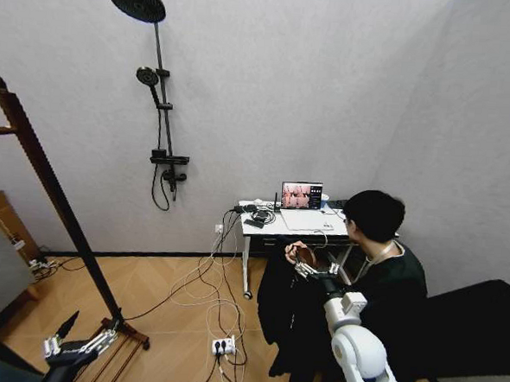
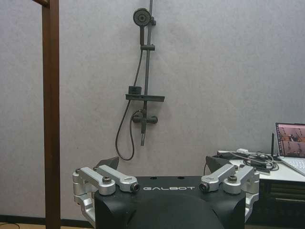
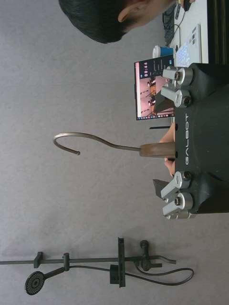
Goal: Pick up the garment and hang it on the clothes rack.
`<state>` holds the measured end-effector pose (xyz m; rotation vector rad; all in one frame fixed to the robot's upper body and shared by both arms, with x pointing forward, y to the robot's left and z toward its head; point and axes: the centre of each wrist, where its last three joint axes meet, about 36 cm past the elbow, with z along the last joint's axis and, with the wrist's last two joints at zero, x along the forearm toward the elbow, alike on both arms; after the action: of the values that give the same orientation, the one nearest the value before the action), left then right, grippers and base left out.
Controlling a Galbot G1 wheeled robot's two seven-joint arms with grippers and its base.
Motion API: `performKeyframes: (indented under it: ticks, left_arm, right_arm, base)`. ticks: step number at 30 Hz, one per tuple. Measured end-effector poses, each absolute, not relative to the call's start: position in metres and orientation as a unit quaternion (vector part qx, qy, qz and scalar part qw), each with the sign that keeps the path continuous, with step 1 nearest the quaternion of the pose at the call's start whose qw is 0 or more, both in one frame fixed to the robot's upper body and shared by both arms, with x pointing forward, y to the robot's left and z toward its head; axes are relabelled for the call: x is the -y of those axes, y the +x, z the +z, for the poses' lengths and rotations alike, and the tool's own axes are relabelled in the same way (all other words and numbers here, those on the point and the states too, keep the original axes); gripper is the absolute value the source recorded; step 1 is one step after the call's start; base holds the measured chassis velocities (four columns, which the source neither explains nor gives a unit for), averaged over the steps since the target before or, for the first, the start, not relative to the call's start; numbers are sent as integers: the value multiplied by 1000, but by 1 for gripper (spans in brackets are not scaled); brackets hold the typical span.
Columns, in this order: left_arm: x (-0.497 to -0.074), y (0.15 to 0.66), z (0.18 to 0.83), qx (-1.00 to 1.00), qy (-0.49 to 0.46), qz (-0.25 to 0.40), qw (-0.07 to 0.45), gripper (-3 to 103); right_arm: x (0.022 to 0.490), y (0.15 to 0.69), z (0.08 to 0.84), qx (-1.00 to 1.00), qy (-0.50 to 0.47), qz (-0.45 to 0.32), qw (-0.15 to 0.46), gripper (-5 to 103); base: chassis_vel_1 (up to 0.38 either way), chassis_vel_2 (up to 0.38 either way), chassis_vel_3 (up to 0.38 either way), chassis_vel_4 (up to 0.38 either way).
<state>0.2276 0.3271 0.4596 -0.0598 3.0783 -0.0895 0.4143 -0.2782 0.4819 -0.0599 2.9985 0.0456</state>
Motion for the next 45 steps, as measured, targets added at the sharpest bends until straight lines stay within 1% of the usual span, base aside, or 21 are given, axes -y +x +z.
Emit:
performKeyframes:
  ticks: [2, 3, 5, 6, 8, 9, 12, 14, 16, 17, 19, 20, 34, 45]
  left_arm:
    - [-327, 228, 460, -999, -19, -29, 31, 100]
    - [-327, 228, 460, -999, -19, -29, 31, 100]
    - [-327, 228, 460, -999, -19, -29, 31, 100]
    - [-327, 228, 460, -999, -19, -29, 31, 100]
    - [-327, 228, 460, -999, -19, -29, 31, 100]
    - [-327, 228, 460, -999, -19, -29, 31, 100]
    - [-327, 228, 460, -999, -19, -29, 31, 100]
    - [-327, 228, 460, -999, -19, -29, 31, 100]
    - [-327, 228, 460, -999, -19, -29, 31, 100]
    - [-327, 228, 460, -999, -19, -29, 31, 100]
    - [-327, 228, 460, -999, -20, -29, 31, 100]
    - [-327, 228, 460, -999, -19, -29, 31, 100]
    - [-327, 228, 460, -999, -19, -29, 31, 100]
    - [-327, 228, 460, -999, -19, -29, 31, 100]
  right_arm:
    - [276, 415, 478, -997, -22, 18, 67, 72]
    - [276, 415, 478, -997, -22, 18, 67, 72]
    - [275, 415, 475, -997, -24, 22, 65, 61]
    - [275, 415, 475, -997, -24, 22, 65, 61]
    - [275, 415, 475, -997, -26, 26, 66, 51]
    - [275, 415, 475, -997, -26, 26, 66, 51]
    - [276, 416, 476, -997, -27, 31, 68, 34]
    - [276, 415, 477, -997, -28, 33, 69, 34]
    - [273, 414, 481, -996, -32, 41, 76, 24]
    - [273, 414, 481, -996, -32, 41, 76, 24]
    - [270, 412, 483, -995, -35, 48, 79, 13]
    - [269, 412, 484, -995, -37, 50, 80, 10]
    - [263, 410, 488, -993, -48, 53, 91, 10]
    - [241, 432, 480, -987, -107, 26, 119, 10]
  base:
    - [0, 0, 0, 0]
    - [0, 0, 0, 0]
    - [0, 0, 0, 0]
    - [0, 0, 0, 0]
    - [0, 0, 0, 0]
    - [0, 0, 0, 0]
    - [0, 0, 0, 0]
    - [0, 0, 0, 0]
    - [0, 0, 0, 0]
    - [0, 0, 0, 0]
    - [0, 0, 0, 0]
    - [0, 0, 0, 0]
    - [0, 0, 0, 0]
    - [0, 0, 0, 0]
